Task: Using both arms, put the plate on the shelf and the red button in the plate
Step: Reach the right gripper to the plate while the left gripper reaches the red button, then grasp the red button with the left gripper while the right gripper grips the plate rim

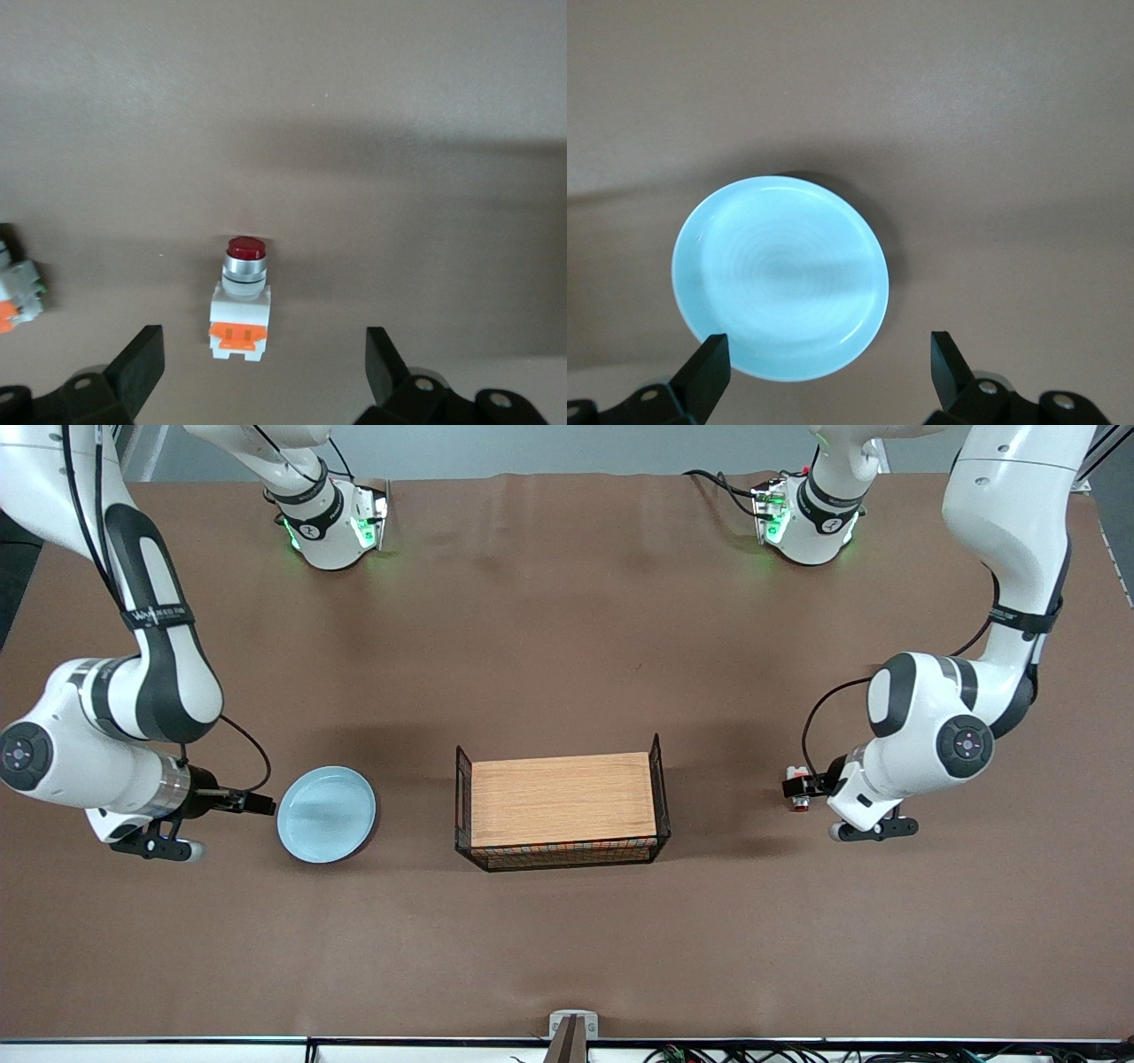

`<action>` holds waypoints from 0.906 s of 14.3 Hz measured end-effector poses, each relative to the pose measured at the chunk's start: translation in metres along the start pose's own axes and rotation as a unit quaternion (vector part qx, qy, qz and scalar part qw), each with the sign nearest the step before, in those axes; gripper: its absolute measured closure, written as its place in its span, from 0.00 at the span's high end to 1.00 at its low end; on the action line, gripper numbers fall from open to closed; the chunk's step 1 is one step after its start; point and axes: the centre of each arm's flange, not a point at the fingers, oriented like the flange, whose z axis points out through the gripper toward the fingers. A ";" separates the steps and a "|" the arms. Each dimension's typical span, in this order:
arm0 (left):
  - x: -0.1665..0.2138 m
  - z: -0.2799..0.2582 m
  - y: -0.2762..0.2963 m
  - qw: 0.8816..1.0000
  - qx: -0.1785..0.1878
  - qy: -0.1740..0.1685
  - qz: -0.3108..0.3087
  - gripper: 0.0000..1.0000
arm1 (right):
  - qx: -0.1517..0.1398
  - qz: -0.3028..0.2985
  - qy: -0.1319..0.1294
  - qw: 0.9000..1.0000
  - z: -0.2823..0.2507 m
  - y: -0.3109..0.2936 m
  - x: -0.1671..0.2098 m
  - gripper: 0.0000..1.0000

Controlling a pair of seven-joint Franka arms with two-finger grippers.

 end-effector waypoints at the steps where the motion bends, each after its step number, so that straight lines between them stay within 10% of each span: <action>1: -0.003 0.006 -0.001 1.000 -0.001 0.005 0.000 1.00 | 0.000 0.002 0.001 1.000 0.013 0.001 0.003 1.00; 13: -0.024 0.052 -0.013 0.999 0.028 -0.002 0.023 1.00 | 0.002 0.002 0.024 1.000 0.083 -0.004 0.018 1.00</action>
